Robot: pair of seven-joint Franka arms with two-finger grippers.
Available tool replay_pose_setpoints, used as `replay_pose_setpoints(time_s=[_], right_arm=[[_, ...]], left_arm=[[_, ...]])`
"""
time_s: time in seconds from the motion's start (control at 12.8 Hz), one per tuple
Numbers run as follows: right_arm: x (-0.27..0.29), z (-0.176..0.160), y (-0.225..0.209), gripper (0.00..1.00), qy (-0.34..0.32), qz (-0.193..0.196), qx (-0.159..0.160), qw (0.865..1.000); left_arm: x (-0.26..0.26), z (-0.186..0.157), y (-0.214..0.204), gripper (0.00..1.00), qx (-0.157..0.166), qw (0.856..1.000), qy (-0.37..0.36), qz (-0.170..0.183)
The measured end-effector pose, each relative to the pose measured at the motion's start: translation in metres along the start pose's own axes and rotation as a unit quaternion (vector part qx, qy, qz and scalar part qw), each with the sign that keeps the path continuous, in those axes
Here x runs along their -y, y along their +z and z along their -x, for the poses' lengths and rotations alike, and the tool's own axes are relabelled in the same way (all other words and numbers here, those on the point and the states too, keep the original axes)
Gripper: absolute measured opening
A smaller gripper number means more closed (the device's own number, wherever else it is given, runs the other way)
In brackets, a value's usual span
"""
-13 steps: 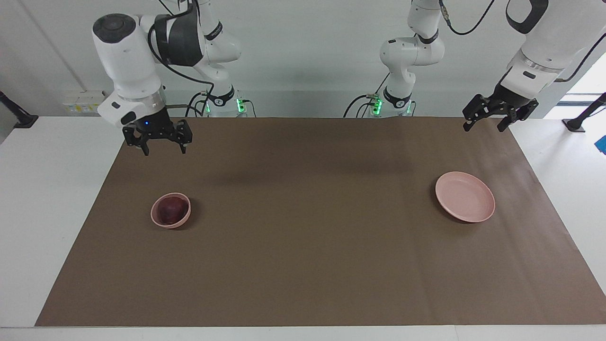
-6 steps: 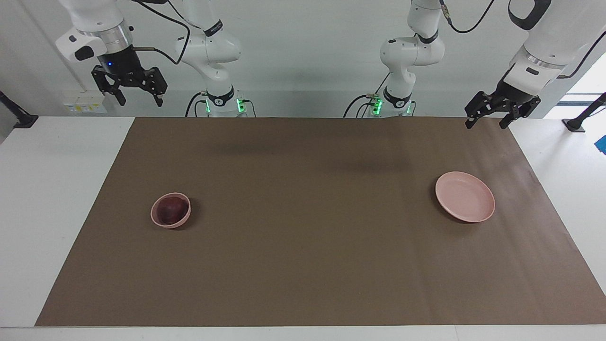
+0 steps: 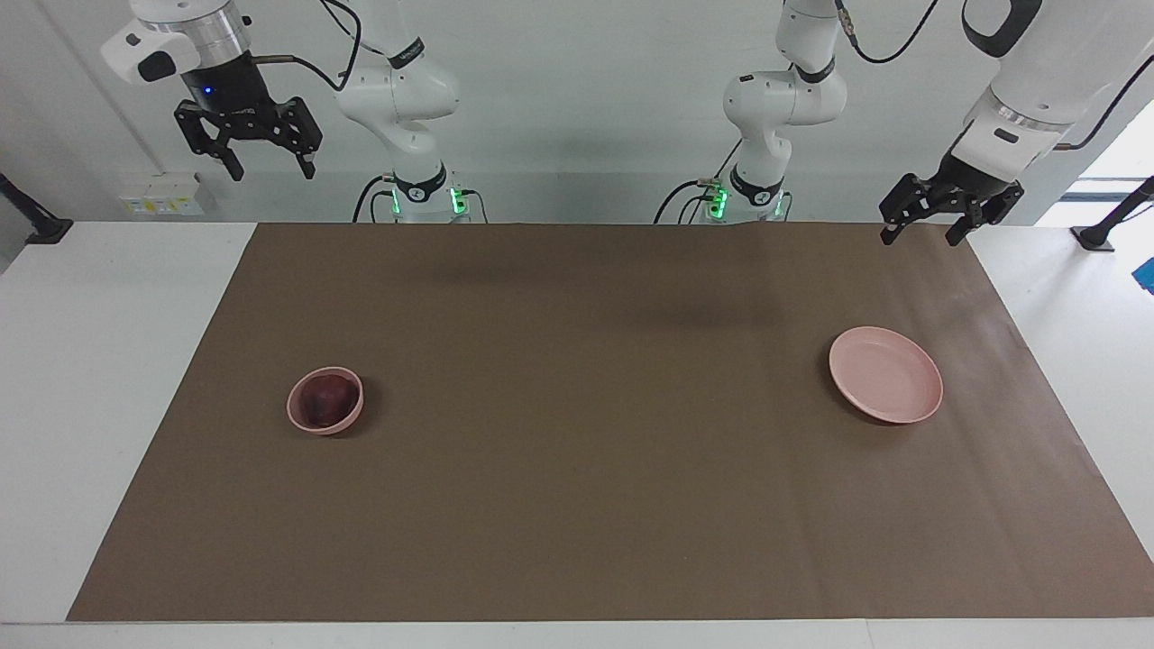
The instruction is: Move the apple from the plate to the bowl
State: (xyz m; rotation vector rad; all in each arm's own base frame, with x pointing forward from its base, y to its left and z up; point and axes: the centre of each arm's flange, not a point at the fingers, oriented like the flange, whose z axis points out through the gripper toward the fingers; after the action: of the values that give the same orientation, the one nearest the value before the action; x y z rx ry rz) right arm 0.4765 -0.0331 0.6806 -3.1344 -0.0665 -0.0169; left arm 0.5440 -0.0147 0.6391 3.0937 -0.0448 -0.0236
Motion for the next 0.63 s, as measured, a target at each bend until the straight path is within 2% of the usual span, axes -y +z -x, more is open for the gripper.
replay_pose_setpoints(time_s=[0.63], right_arm=[[0.0023, 0.0016, -0.0073, 1.0, -0.008, 0.0, -0.002, 1.0]], left_arm=[[0.005, 0.0, -0.0041, 1.0, -0.004, 1.0, 0.003, -0.002]])
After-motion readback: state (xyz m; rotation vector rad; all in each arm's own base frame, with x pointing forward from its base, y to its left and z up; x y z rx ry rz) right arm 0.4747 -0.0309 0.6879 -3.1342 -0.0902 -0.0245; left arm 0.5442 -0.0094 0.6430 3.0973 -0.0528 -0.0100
